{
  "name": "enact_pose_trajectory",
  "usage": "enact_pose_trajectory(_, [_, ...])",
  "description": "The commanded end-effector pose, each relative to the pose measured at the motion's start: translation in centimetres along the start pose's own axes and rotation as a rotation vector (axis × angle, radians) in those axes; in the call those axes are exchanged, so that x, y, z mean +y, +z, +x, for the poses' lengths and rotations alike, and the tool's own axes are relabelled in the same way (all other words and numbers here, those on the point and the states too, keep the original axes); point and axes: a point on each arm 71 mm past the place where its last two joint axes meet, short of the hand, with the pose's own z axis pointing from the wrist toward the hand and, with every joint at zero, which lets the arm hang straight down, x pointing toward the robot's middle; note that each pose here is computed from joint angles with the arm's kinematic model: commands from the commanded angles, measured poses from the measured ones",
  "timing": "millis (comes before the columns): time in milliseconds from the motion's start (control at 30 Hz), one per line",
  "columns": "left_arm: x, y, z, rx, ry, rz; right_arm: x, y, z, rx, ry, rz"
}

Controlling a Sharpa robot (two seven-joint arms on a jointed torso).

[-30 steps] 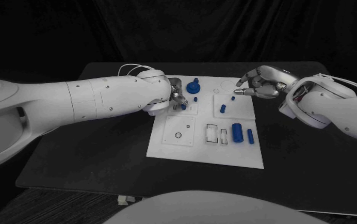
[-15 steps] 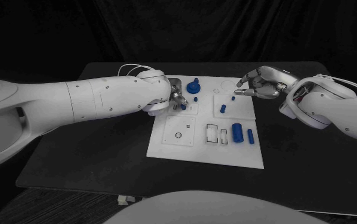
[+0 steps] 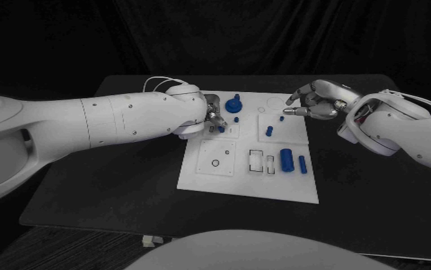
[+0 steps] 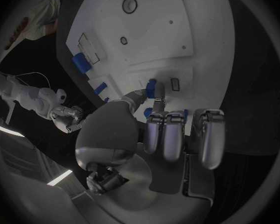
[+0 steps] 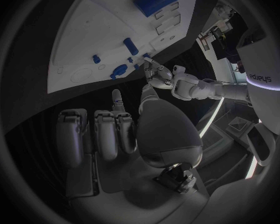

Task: Assemble the parts on the task board

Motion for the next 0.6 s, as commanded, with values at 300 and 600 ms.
enact_pose_trajectory(300, [-0.19,0.06,0.02,-0.010,0.054,0.011,-0.24,-0.10,0.21,0.007,0.002,0.014])
enact_pose_trajectory(600, [-0.36,0.08,0.11,-0.002,0.082,0.010,-0.34,-0.17,0.31,0.008,0.003,0.016])
